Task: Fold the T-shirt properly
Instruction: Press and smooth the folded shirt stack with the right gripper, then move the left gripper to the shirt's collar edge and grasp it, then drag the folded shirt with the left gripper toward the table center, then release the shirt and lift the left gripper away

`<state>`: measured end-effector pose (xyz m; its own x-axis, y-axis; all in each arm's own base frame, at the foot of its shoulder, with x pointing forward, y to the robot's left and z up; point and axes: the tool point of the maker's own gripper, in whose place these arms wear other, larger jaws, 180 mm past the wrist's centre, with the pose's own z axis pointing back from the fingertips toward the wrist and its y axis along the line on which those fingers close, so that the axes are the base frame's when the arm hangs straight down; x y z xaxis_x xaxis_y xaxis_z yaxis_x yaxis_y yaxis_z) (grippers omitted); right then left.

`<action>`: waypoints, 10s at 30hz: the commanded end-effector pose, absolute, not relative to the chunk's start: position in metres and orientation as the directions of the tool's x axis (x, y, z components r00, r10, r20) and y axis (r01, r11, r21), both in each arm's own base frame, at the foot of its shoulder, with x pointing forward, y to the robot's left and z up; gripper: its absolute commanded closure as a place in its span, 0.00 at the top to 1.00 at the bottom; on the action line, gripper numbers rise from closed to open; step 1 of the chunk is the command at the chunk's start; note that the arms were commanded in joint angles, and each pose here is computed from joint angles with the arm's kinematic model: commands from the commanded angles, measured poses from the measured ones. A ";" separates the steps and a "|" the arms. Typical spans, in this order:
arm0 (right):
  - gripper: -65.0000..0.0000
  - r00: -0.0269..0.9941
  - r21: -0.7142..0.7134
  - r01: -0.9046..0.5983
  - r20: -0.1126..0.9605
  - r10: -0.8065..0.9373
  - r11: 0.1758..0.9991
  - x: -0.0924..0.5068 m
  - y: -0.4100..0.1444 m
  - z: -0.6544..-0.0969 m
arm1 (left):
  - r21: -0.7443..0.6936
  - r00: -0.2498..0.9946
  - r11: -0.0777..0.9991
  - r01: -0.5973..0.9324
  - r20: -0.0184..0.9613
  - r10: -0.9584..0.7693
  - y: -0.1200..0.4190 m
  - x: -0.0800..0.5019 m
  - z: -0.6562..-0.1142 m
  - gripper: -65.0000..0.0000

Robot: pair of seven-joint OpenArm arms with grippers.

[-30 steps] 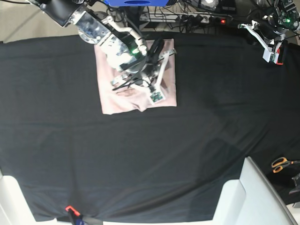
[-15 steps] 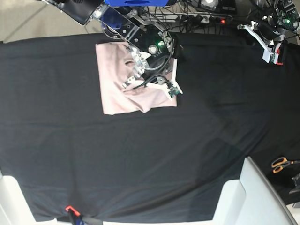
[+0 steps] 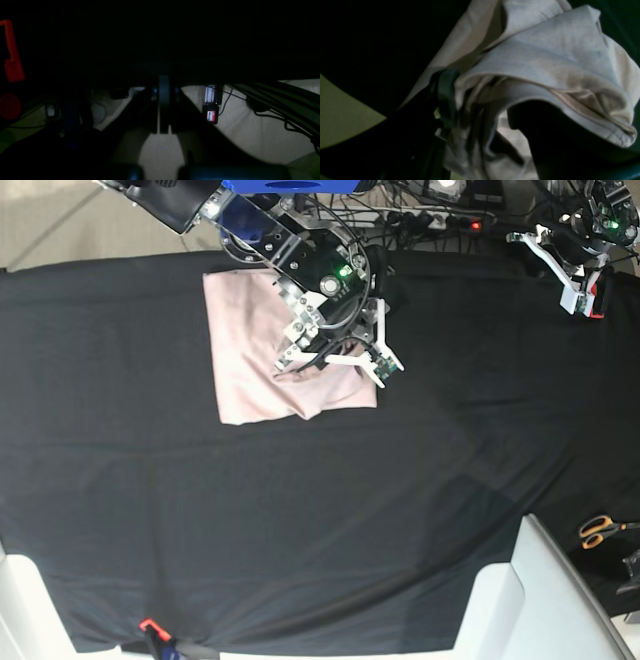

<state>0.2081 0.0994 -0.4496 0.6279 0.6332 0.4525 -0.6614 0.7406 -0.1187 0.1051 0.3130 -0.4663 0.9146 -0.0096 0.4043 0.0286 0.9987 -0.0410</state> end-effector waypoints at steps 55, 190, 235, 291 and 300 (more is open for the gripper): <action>0.00 0.688 -0.031 -0.593 0.499 0.527 0.804 0.241 0.043 -0.442 | -0.036 0.910 0.999 0.011 0.415 0.005 0.326 0.112 -0.466 0.00; 0.00 0.850 -0.121 -0.006 0.523 0.069 0.993 0.188 -0.191 -0.465 | 0.013 0.167 0.179 0.984 0.301 -0.939 -0.021 0.326 -0.433 0.00; 0.00 0.847 -0.128 -0.004 0.526 0.071 0.992 0.190 -0.194 -0.465 | 0.226 -0.137 -0.088 0.970 0.214 -0.967 -0.077 0.354 -0.437 0.00; 0.00 0.819 -0.135 -0.005 0.568 0.082 0.991 0.204 -0.193 -0.449 | 0.222 0.153 0.267 0.938 0.427 -0.891 -0.037 0.314 -0.397 0.00; 0.00 0.818 -0.129 -0.010 0.570 0.082 0.992 0.205 -0.190 -0.450 | 0.123 0.199 0.270 0.955 0.410 -0.890 -0.022 0.265 -0.434 0.00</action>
<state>0.1992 -0.1882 -0.4560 0.8350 0.0793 0.5445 -0.0137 0.9923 -0.1234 0.2596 -0.0140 -0.4425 0.2130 -0.9012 0.3773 0.9557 0.2725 0.1115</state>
